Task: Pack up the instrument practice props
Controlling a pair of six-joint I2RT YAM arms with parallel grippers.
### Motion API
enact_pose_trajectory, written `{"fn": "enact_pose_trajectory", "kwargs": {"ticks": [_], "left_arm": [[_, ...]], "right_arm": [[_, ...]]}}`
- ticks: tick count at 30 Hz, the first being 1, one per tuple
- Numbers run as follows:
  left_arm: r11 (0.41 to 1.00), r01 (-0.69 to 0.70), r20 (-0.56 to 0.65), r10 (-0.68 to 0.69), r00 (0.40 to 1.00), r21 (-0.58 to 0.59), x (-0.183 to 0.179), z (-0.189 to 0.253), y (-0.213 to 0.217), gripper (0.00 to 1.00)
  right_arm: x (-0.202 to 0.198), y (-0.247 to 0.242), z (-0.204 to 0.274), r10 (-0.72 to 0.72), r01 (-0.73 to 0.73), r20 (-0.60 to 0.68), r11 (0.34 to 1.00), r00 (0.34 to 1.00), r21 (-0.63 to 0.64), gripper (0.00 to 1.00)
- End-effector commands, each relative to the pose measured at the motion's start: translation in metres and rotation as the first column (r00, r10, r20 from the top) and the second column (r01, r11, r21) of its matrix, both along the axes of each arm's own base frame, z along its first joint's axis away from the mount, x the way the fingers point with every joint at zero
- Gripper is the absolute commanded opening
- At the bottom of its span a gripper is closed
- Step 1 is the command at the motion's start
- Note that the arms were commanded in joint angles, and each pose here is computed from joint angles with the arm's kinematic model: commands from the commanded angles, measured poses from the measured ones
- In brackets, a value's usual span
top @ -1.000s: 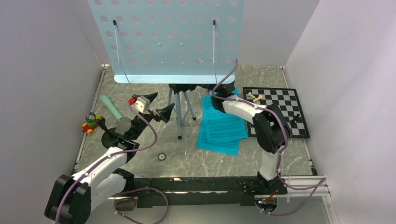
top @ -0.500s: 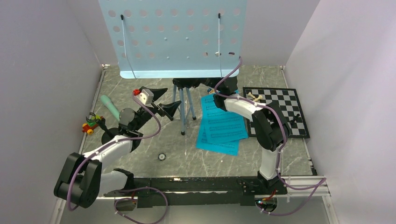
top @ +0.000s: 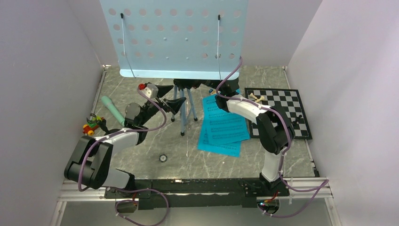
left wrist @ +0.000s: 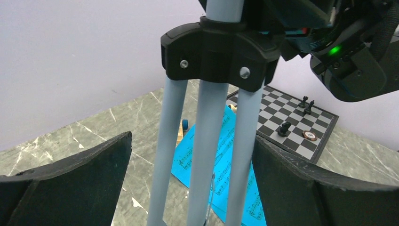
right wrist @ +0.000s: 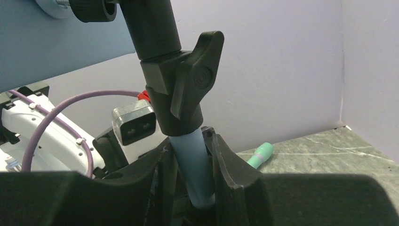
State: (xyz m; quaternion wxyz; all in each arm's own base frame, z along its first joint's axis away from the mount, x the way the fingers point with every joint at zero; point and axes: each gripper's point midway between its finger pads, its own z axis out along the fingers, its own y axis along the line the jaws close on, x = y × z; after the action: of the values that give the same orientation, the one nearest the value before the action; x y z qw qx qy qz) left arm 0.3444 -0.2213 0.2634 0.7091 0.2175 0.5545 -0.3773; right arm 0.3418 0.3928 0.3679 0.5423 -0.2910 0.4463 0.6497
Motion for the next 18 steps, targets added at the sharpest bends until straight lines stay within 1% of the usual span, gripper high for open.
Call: {"fn": "enact_pose_trajectory", "kwargs": {"ticks": [1,5,8,10,12,14,18], "left_arm": [[1.0,-0.005,0.107,0.008,0.994,-0.03,0.009,0.032,0.0,0.99],[0.999,0.04,0.093,-0.038,0.995,-0.021,0.013,0.024,-0.008,0.99],[0.993,0.112,0.077,-0.109,0.991,-0.035,0.011,0.017,-0.018,0.99],[0.986,0.161,0.066,-0.158,0.985,-0.041,0.008,0.012,-0.024,0.95],[0.98,0.193,0.051,-0.191,0.98,-0.045,0.007,0.006,-0.028,0.89],[0.975,0.219,0.037,-0.217,0.975,-0.043,0.007,0.0,-0.032,0.81],[0.966,0.257,0.02,-0.257,0.966,-0.021,0.007,-0.006,-0.038,0.54]], "right_arm": [[-0.006,0.005,-0.025,0.049,-0.06,-0.122,0.994,0.991,-0.088,0.0],[-0.007,0.006,-0.025,0.06,-0.07,-0.117,0.994,0.991,-0.084,0.0],[-0.009,0.007,-0.024,0.074,-0.084,-0.112,0.993,0.991,-0.082,0.0],[-0.009,0.008,-0.024,0.082,-0.09,-0.108,0.993,0.991,-0.08,0.0],[-0.008,0.008,-0.024,0.085,-0.093,-0.104,0.993,0.991,-0.079,0.0],[-0.007,0.008,-0.023,0.085,-0.093,-0.099,0.993,0.991,-0.077,0.0],[-0.007,0.009,-0.022,0.088,-0.095,-0.096,0.993,0.991,-0.074,0.0]]}}
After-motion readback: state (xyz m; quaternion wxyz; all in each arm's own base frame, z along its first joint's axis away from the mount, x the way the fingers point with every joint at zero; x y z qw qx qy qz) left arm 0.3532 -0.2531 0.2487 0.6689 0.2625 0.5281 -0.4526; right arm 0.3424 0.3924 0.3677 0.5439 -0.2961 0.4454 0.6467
